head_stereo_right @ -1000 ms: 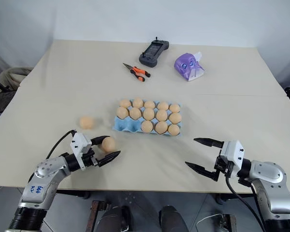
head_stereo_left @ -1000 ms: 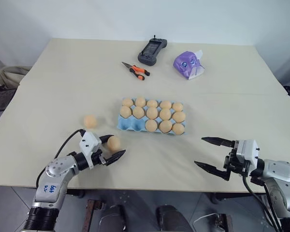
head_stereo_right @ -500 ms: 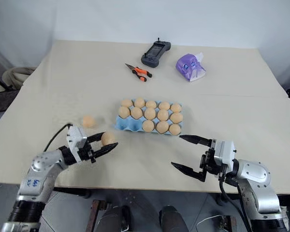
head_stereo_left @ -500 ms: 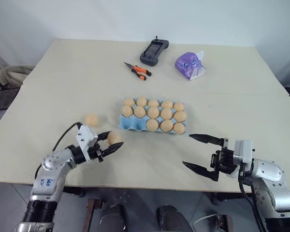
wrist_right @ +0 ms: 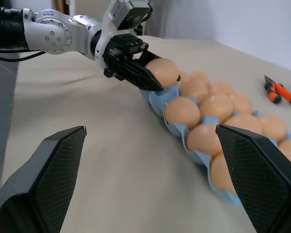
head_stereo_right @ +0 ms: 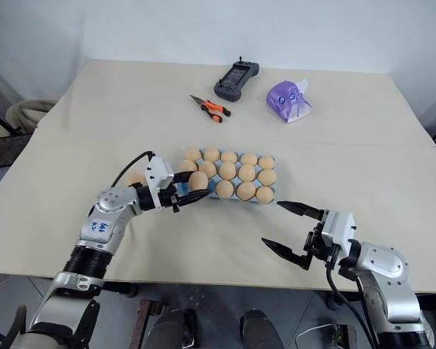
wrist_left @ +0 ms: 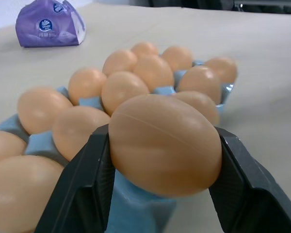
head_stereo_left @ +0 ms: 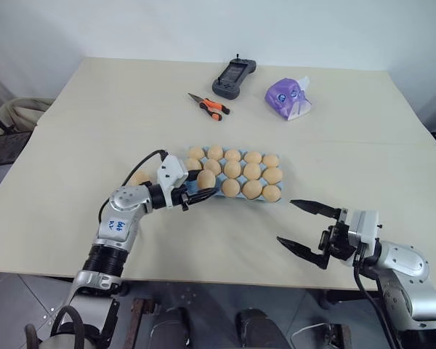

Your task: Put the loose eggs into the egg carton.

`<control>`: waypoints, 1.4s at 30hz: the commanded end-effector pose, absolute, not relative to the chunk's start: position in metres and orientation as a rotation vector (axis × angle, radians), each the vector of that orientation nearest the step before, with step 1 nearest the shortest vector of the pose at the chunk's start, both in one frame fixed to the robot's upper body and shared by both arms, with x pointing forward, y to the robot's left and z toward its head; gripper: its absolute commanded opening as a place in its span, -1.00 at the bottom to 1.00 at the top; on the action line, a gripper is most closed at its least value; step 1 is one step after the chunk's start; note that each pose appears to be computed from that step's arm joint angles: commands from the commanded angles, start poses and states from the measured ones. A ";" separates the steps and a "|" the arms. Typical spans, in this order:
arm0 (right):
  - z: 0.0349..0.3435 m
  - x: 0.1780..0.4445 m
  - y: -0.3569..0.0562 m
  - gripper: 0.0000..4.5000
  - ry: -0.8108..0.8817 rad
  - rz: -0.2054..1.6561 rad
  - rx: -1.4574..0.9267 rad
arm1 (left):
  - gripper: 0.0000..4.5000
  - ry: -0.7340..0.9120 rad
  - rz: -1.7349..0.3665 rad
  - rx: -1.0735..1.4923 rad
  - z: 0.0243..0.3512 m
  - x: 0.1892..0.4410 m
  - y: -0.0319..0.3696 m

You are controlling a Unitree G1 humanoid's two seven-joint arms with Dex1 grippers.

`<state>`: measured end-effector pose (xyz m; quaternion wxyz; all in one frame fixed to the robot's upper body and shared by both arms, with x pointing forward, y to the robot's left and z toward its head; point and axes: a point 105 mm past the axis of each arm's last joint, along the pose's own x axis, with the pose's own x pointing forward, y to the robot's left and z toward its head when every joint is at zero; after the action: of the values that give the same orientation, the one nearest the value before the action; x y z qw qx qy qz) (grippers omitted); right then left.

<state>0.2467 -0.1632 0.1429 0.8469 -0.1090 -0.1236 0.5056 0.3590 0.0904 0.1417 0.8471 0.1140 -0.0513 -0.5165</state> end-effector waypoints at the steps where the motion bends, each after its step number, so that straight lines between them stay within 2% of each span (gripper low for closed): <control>1: 0.154 0.242 -0.161 1.00 -0.316 1.051 -0.251 | 0.61 -0.166 -1.084 0.251 0.152 0.361 0.087; 4: 0.152 0.241 -0.159 1.00 -0.314 1.049 -0.246 | 0.98 -0.201 -1.069 0.255 0.156 0.360 0.088; 9: 0.154 0.244 -0.155 1.00 -0.323 1.071 -0.239 | 0.98 -0.250 -0.994 0.249 0.168 0.351 0.116; 16: 0.163 0.250 -0.147 1.00 -0.391 1.132 -0.209 | 0.98 -0.244 -0.731 0.267 0.167 0.315 0.203; 21: 0.150 0.247 -0.148 1.00 -0.344 1.201 -0.228 | 0.98 -0.178 -0.481 0.248 0.153 0.291 0.256; 24: 0.142 0.246 -0.155 1.00 -0.355 1.219 -0.228 | 0.98 -0.131 -0.375 0.203 0.139 0.279 0.275; 28: 0.135 0.248 -0.160 1.00 -0.334 1.229 -0.242 | 0.98 -0.088 -0.319 0.157 0.126 0.268 0.280; 34: 0.122 0.255 -0.173 1.00 -0.311 1.178 -0.255 | 0.98 -0.086 -0.305 0.128 0.125 0.273 0.271; 42: 0.120 0.258 -0.177 1.00 -0.318 1.116 -0.248 | 0.98 -0.079 -0.384 0.145 0.140 0.318 0.243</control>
<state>0.2582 -0.1704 0.1127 0.8228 -0.1073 -0.1335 0.5419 0.3122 0.2436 0.1371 0.9786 0.0606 -0.0417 -0.1921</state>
